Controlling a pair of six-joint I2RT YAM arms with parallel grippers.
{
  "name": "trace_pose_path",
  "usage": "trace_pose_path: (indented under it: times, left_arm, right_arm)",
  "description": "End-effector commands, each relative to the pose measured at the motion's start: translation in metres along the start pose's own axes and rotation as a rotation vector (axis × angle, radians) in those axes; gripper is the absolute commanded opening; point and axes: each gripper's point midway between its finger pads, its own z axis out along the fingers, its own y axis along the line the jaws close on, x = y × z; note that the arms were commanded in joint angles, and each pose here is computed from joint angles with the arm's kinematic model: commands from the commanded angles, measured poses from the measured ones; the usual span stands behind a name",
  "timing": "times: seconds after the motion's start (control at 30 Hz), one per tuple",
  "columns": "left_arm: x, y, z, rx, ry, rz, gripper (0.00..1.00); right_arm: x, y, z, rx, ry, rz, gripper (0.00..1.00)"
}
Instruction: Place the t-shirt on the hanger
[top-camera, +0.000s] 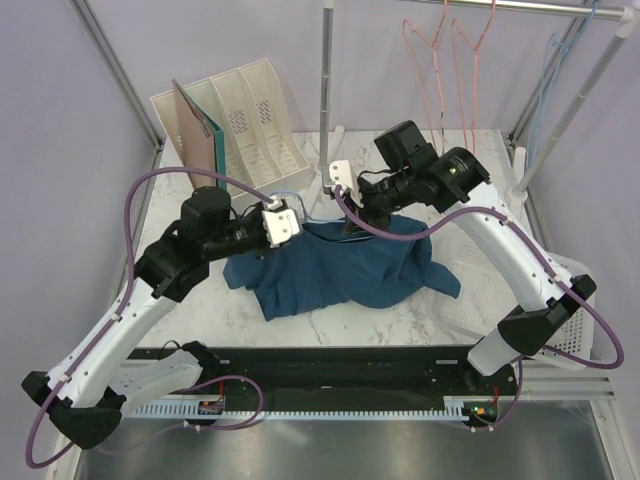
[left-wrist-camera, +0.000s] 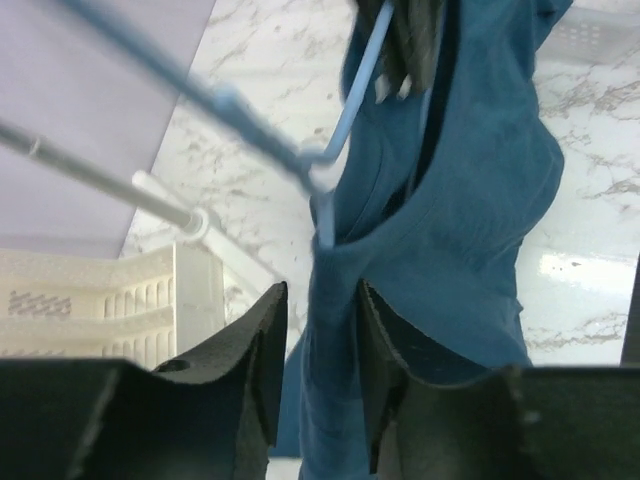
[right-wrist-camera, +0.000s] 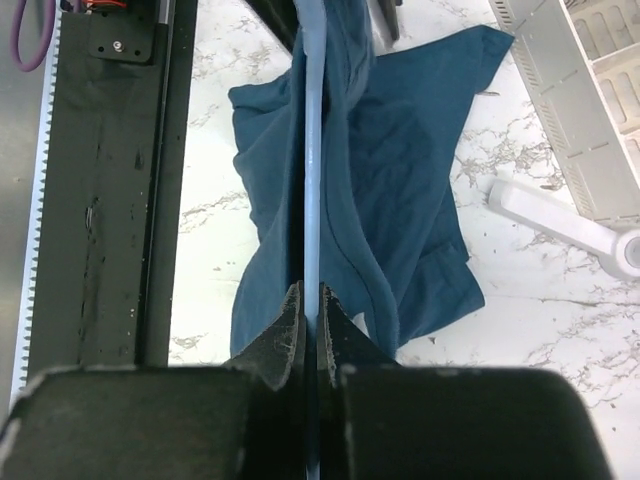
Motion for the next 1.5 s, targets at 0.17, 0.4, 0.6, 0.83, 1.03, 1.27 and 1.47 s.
trace_pose_path:
  times: [0.17,0.4,0.6,0.83,1.03,1.27,1.47]
  left_arm:
    - [0.036,-0.021,-0.072,0.019,0.111,-0.223,0.92]
    - [0.069,-0.017,-0.094,-0.023,0.192,-0.269,0.94]
    - [0.055,-0.015,-0.097,-0.054,0.115,-0.282,0.91]
    - [0.029,-0.009,-0.083,0.013,0.027,-0.271,0.96]
    - [0.056,-0.007,-0.061,0.012,0.216,-0.115,0.95]
    - [0.083,0.004,-0.064,-0.009,0.4,0.129,0.96]
    - [0.101,0.002,-0.08,0.051,0.551,0.282,0.98]
  right_arm:
    - [-0.016,0.001,-0.016,0.047,-0.065,-0.065,0.0]
    - [-0.012,-0.004,-0.019,0.074,-0.06,-0.053,0.0]
    - [-0.013,-0.013,-0.023,0.116,-0.093,-0.023,0.0]
    - [-0.022,-0.019,-0.011,0.098,-0.145,0.066,0.0]
    - [-0.03,-0.027,-0.005,0.117,-0.176,0.116,0.0]
    - [-0.023,-0.031,-0.002,0.14,-0.16,0.125,0.0]
    - [-0.022,-0.029,-0.002,0.136,-0.158,0.091,0.0]
